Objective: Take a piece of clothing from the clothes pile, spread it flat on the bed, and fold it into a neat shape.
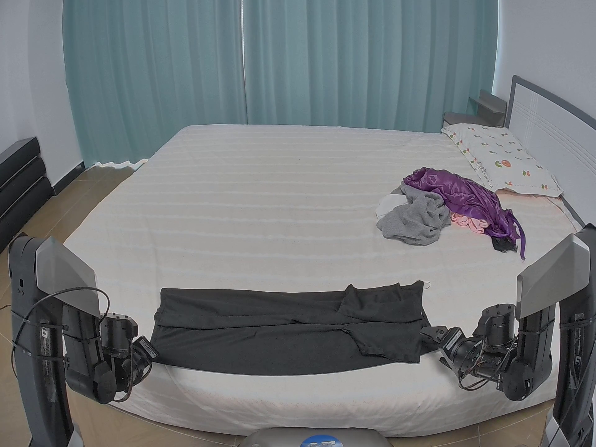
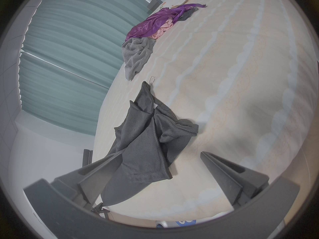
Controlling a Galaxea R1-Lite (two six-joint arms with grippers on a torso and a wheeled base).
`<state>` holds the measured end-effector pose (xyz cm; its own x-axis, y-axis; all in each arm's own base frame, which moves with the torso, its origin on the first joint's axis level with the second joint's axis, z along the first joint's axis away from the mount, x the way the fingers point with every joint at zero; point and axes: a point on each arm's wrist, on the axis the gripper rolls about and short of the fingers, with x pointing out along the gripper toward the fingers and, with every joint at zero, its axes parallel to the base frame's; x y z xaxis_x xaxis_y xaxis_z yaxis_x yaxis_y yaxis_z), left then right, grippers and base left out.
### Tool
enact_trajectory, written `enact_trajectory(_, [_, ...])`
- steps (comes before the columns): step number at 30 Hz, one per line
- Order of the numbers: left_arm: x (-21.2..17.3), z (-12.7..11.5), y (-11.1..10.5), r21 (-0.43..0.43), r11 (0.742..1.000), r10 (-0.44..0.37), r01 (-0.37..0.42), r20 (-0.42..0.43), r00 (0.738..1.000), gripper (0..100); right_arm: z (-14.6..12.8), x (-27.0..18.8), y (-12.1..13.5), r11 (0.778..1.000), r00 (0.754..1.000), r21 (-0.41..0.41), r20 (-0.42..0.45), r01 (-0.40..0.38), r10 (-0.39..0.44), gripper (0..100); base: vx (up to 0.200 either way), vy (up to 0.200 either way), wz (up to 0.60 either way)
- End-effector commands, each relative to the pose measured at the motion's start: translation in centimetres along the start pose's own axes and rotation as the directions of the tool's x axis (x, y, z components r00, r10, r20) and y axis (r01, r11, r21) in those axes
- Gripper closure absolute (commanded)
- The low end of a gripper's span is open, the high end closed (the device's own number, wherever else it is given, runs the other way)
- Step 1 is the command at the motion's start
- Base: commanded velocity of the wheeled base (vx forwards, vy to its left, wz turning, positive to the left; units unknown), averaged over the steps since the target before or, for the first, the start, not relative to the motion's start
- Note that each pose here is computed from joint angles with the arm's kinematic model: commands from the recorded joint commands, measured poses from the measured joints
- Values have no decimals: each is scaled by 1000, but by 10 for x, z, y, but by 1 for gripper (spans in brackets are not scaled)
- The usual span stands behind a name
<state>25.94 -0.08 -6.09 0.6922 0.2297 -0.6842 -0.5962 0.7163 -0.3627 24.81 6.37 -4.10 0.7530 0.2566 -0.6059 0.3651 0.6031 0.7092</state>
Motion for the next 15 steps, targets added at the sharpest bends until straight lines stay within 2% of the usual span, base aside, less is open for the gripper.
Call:
enact_trajectory(1, [-1,1,0,-2,1000,0,0,4,1000,100,1,0,1,1000,1000,0,6,-10,10,0,0,0,0])
enact_trajectory(5, [-2,2,0,-8,1000,-5,5,3,1000,100,0,0,1,1000,1000,-1,5,-10,10,0,0,0,0])
enact_trajectory(6, [-2,3,0,-13,1000,-9,9,2,1000,0,1,0,1,1000,1000,0,6,-10,10,0,0,0,0])
enact_trajectory(10, [-3,4,-1,-40,999,-28,28,-4,1000,0,1,0,2,1000,1000,-1,7,-15,15,0,0,0,0])
enact_trajectory(15, [-11,11,-6,-50,996,-76,78,43,996,0,7,0,3,999,999,17,23,-29,29,0,0,0,0])
